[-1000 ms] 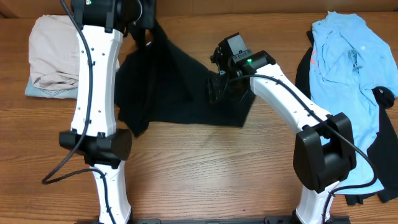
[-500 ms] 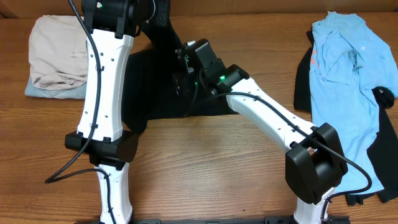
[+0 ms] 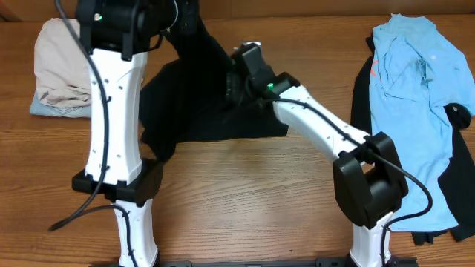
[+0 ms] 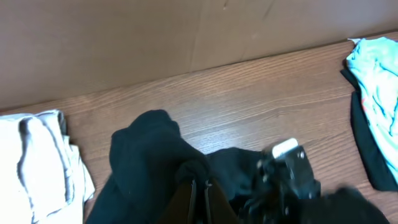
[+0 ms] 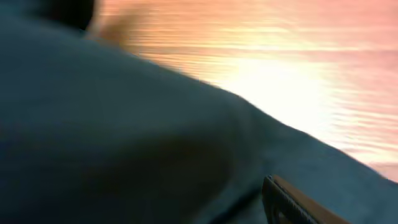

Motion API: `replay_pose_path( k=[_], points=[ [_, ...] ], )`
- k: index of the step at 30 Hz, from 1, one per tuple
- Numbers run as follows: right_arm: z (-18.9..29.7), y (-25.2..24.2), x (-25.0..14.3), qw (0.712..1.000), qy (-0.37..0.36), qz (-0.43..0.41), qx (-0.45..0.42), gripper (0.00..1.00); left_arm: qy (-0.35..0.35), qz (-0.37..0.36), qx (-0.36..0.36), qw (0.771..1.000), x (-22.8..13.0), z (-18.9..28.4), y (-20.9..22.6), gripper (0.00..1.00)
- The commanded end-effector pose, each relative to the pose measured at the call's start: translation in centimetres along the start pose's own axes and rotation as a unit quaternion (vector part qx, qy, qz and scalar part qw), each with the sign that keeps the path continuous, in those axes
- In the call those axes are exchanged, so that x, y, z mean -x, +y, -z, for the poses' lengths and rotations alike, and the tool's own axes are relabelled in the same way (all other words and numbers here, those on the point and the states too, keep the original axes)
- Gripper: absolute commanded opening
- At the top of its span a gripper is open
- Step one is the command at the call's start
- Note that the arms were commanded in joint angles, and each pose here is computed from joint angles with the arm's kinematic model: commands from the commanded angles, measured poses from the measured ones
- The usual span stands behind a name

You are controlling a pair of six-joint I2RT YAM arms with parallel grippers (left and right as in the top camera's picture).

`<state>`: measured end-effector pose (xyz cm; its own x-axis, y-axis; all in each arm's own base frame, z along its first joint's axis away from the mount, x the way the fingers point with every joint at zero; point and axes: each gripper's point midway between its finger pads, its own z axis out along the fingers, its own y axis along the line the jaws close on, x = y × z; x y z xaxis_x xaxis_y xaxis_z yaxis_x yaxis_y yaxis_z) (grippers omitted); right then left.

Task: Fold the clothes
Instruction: 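Lift the black t-shirt with both grippers and stretch it out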

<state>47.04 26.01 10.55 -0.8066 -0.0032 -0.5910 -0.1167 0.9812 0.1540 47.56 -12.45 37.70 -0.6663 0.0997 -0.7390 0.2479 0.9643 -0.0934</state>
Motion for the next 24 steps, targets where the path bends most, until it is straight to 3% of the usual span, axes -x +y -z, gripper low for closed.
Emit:
replay_pose_path(
  k=[1, 6, 12, 15, 21, 24],
  points=[
    [-0.2, -5.2, 1.0, 0.998, 0.005, -0.044, -0.053, 0.7, -0.07, 0.0, 0.019, 0.997, 2.1, 6.3, 0.2, 0.04],
    [-0.1, -11.4, 0.3, 0.991, 0.044, -0.079, -0.102, 0.7, -0.085, -0.003, 0.027, 0.996, 2.4, 8.0, 0.3, 0.04],
    [0.0, -14.2, -0.1, 0.989, 0.073, -0.089, -0.088, 0.69, -0.081, -0.003, 0.027, 0.996, 2.3, 7.8, 0.3, 0.04],
    [-0.1, -13.8, -0.1, 0.992, 0.076, -0.076, -0.072, 0.62, -0.081, -0.003, 0.027, 0.996, 2.3, 7.8, 0.3, 0.04],
    [-0.2, -13.5, 0.3, 0.994, 0.07, -0.058, -0.065, 0.34, -0.079, -0.003, 0.027, 0.996, 2.2, 7.7, 0.4, 0.04],
    [-0.2, -13.4, 0.3, 0.994, 0.07, -0.05, -0.063, 0.29, -0.079, -0.008, 0.029, 0.996, 2.2, 7.7, 0.4, 0.04]
  ],
)
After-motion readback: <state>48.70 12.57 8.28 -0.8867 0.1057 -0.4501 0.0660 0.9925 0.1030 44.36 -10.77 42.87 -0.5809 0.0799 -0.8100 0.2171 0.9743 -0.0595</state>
